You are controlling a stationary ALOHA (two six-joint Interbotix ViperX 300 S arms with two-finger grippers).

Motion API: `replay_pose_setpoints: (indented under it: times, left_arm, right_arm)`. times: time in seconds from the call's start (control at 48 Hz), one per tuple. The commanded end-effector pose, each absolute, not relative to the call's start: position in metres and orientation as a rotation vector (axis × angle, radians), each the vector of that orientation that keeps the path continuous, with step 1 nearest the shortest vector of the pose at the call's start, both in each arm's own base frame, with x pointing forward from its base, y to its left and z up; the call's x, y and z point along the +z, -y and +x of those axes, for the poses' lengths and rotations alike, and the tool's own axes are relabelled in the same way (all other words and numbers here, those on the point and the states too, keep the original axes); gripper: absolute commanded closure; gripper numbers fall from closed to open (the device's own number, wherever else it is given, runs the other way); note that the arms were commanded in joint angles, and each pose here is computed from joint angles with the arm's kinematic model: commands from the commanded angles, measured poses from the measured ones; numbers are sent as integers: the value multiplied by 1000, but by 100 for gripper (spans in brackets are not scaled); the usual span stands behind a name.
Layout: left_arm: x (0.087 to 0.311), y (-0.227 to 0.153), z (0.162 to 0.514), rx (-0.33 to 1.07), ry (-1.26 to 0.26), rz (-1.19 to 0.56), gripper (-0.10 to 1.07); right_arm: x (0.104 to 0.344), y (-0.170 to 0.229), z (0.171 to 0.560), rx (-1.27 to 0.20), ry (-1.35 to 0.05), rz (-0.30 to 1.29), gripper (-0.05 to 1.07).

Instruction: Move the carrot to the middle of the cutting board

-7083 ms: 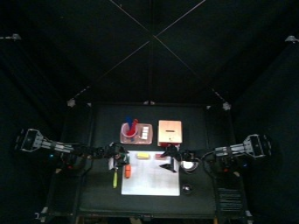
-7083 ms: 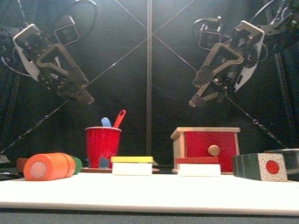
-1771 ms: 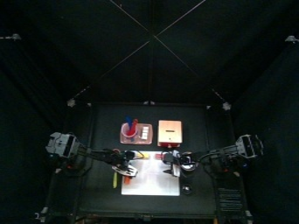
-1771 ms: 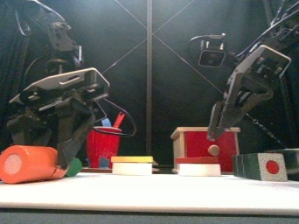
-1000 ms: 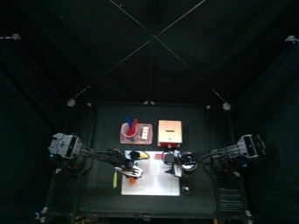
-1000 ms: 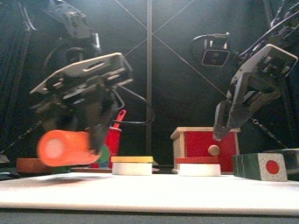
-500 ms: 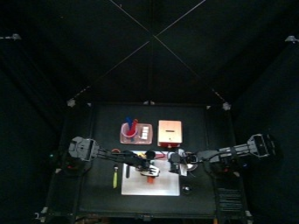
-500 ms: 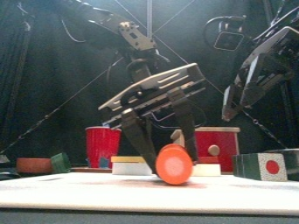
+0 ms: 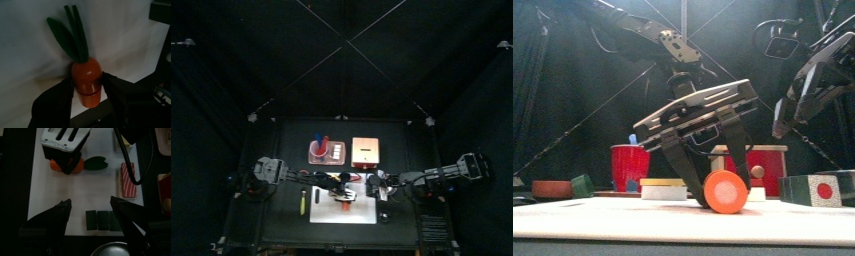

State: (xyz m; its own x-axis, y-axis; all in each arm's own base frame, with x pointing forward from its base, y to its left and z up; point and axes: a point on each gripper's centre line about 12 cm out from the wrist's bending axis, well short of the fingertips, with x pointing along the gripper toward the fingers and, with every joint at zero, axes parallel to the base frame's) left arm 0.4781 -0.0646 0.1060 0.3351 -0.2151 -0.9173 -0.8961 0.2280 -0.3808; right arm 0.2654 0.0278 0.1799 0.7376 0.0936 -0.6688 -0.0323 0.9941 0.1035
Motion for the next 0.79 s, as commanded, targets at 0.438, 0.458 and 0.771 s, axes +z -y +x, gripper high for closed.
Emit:
replay_pose_setpoints:
  times: [0.438,0.458,0.771]
  left_arm:
    - [138,58,477,611,-1112,-1285,7]
    - [139,57,476,611,-1109,-1283,7]
    - [160,49,473,587,-1064,-1253,7]
  right_arm:
    - [191,-29,269,76,-693,88,8]
    - [190,-30,269,77,-694,88,8]
    - [193,-30,270,77,-687,93,8]
